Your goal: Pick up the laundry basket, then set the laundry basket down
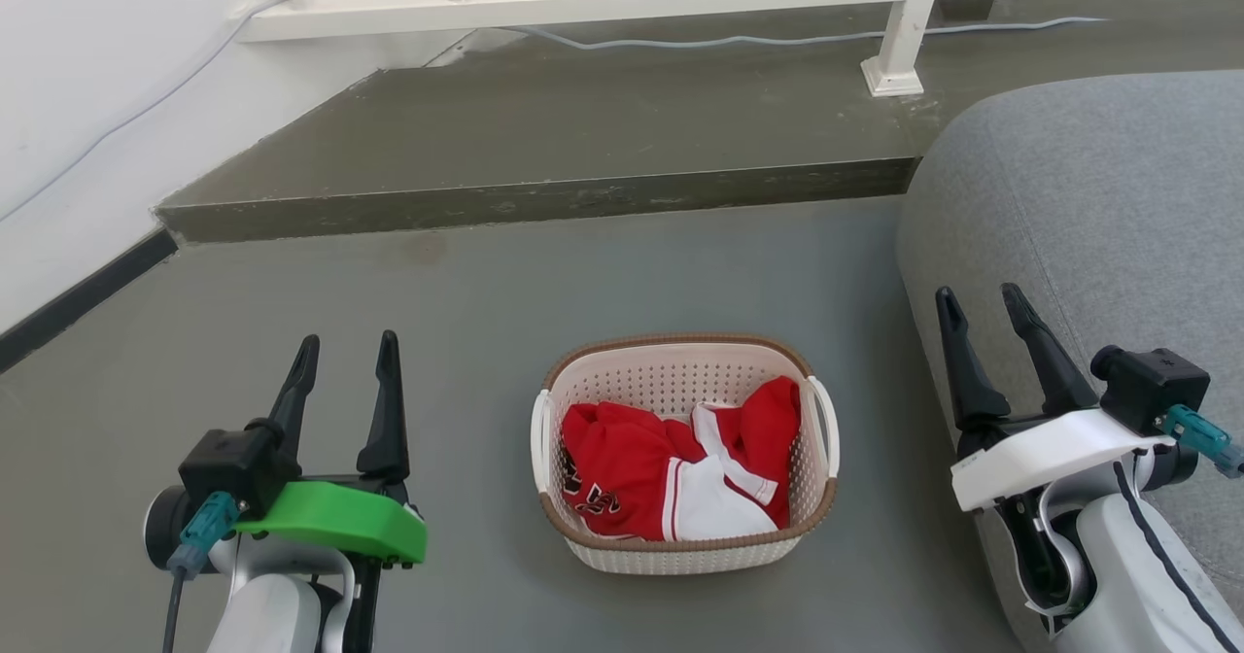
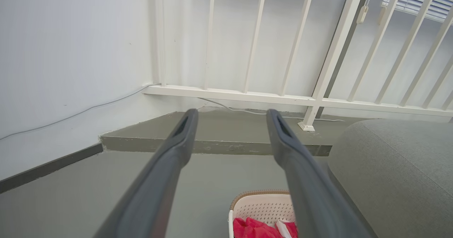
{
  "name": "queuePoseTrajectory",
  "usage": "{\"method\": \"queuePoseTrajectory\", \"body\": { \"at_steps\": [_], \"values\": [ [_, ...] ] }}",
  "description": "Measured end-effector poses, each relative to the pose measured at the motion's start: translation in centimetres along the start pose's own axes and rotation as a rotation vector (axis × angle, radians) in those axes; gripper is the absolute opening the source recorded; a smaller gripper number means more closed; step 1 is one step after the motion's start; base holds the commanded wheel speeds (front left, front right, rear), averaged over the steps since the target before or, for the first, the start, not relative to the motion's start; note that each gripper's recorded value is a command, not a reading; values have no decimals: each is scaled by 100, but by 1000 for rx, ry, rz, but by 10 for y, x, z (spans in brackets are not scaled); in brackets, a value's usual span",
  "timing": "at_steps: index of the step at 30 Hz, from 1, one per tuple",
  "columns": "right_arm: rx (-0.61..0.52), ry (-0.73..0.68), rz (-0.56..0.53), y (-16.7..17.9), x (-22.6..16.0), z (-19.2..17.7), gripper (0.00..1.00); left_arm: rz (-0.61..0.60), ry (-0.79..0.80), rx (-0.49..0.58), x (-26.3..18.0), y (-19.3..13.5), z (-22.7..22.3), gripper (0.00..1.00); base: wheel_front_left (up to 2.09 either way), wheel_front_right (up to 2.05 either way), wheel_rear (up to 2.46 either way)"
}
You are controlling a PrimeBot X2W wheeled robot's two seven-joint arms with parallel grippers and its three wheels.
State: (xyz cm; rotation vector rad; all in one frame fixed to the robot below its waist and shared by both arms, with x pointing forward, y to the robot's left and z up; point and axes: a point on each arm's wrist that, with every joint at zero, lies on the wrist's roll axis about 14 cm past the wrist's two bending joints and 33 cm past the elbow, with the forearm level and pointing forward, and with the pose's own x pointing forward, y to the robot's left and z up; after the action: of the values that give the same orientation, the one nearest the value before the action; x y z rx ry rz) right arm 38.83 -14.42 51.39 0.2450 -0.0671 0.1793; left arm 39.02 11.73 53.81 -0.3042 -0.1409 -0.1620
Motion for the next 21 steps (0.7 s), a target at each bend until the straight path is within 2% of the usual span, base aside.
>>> {"method": "queuePoseTrajectory", "body": {
  "at_steps": [12, 21],
  "values": [
    [-31, 23, 1, -3, -1, -7, 100, -1, 6, -6, 3, -2, -3, 100, 0, 0, 0],
    [-26, 53, -40, -17, 2, -18, 100, 1, 44, -14, 10, -2, -18, 100, 0, 0, 0]
  ]
}}
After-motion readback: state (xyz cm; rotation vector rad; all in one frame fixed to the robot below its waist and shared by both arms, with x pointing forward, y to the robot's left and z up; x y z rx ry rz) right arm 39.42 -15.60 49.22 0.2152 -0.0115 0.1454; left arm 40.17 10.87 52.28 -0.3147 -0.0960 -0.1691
